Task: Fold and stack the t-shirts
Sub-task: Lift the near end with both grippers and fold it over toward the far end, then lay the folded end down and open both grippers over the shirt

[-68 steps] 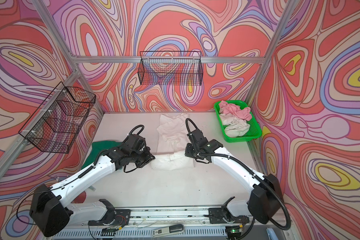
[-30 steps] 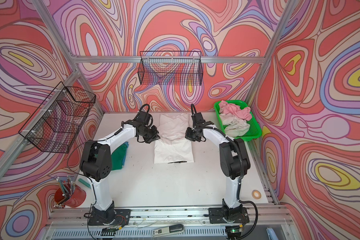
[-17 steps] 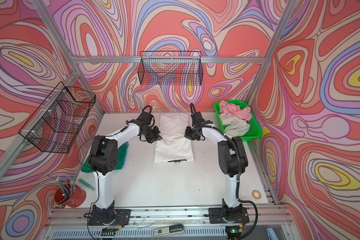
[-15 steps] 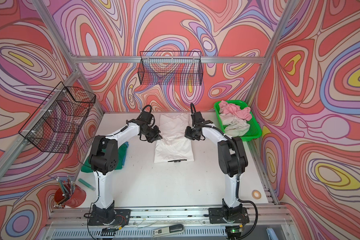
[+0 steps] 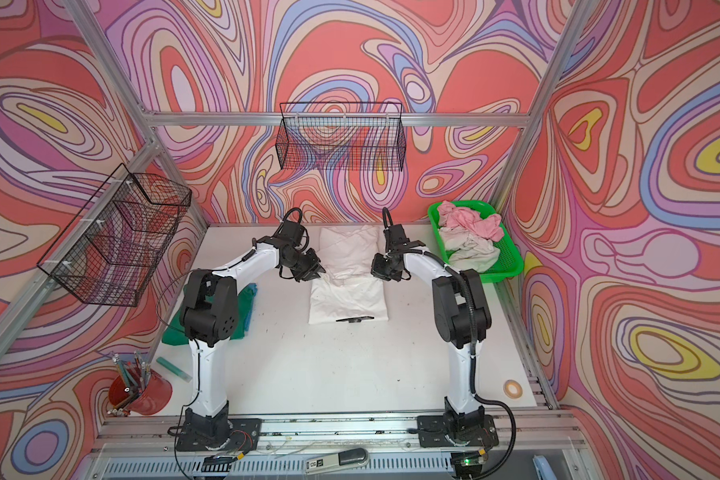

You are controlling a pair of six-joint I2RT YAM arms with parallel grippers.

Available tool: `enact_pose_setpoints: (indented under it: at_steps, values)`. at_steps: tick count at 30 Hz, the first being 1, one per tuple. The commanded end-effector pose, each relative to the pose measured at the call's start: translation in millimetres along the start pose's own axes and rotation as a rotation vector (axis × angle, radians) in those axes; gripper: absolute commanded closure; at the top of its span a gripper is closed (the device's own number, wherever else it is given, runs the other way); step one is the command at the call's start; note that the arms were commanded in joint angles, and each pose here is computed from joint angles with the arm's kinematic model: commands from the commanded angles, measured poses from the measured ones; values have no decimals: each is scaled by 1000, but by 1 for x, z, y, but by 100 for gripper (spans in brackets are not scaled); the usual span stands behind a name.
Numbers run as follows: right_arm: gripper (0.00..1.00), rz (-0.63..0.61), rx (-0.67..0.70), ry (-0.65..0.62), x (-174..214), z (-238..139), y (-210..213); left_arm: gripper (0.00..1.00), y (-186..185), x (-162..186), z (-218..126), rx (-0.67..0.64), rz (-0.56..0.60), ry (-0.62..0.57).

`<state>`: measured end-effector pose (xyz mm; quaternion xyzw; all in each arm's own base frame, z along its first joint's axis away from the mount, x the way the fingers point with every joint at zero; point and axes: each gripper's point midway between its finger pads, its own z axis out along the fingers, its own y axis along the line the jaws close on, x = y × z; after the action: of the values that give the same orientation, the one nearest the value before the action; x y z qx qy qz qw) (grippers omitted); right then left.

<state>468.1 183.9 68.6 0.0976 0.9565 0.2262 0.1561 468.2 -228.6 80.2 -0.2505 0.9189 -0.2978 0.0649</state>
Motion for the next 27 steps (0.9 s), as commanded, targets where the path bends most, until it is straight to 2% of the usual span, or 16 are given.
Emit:
enact_pose_setpoints:
  at_steps: [1,4,5,10,12,17,19,21,23,25,27]
  values:
    - [100,-11,-10,-6,-9,2,1,59,6,-5,3,-15,-25,3]
    - [100,-7,3,-5,-11,2,0,53,0,-10,0,-9,-22,-3]
    - [97,-8,7,-8,-13,1,0,51,-2,-11,0,-10,-19,-2]
    - [68,-9,14,-33,-22,-7,1,47,-10,-17,-2,-4,-13,-9]
    - [61,-15,20,-50,-28,-14,4,44,-16,-20,-5,6,-7,-11]
    - [57,-33,6,-75,-34,-32,15,37,-38,-23,-22,66,18,-11]
    - [55,-42,-5,-94,-33,-42,18,29,-47,-22,-38,103,52,-31]
    - [53,-54,-21,-116,-29,-52,20,18,-50,-19,-56,128,84,-50]
    - [48,-60,-31,-127,-22,-62,20,8,-45,-11,-69,141,106,-49]
    - [42,-58,-67,-133,-10,-65,20,4,-33,0,-80,130,119,-45]
    - [40,-60,-125,-112,6,-65,27,2,-19,14,-88,124,125,-41]
